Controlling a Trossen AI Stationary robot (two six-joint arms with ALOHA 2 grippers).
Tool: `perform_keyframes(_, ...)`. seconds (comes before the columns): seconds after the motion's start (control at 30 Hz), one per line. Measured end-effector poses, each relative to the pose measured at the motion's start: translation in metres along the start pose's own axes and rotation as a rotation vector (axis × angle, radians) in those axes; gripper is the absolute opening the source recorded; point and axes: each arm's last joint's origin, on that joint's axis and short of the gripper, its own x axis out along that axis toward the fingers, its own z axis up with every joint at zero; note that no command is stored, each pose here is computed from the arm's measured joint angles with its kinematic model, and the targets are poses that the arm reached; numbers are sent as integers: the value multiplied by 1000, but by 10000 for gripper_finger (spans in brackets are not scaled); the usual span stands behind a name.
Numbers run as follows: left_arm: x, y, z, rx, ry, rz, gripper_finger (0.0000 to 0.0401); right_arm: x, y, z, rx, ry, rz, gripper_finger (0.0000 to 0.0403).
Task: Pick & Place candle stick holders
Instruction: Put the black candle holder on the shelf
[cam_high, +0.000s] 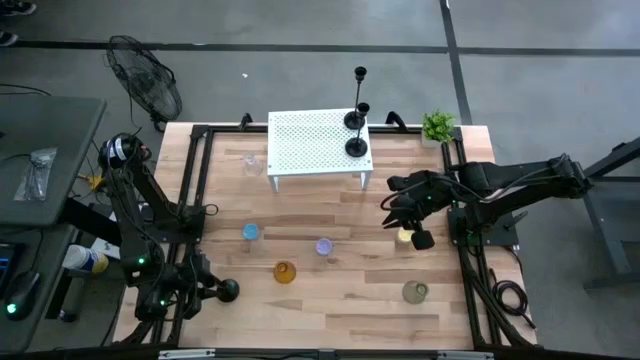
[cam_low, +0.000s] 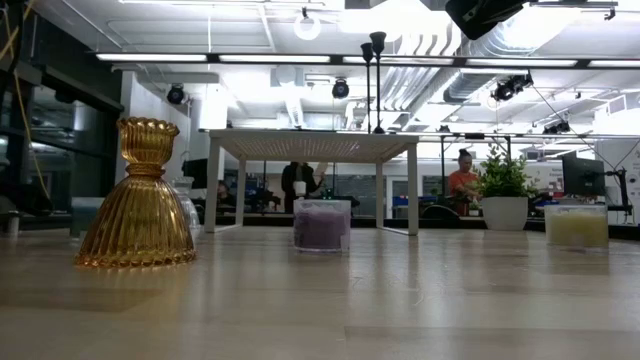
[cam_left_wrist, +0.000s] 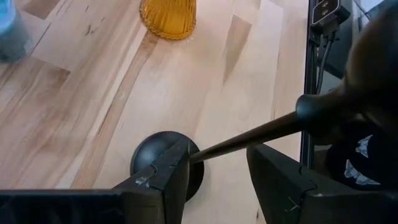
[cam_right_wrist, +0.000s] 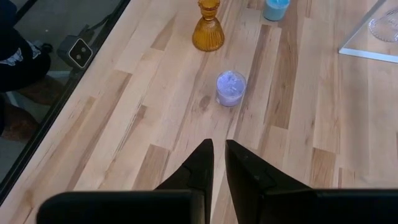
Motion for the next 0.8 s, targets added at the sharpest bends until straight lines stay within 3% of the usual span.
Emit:
perform_keyframes(0.17,0,0,0,-7,-6,1,145,0,0,0,3,0,0,33)
perform_keyframes(0.53,1,0,1,-20,-42,-8,45,0,0,0,11,0,0,33)
perform_keyframes(0.8,1,-1,1,-22,-66,-11,15,0,0,0,13,0,0,33)
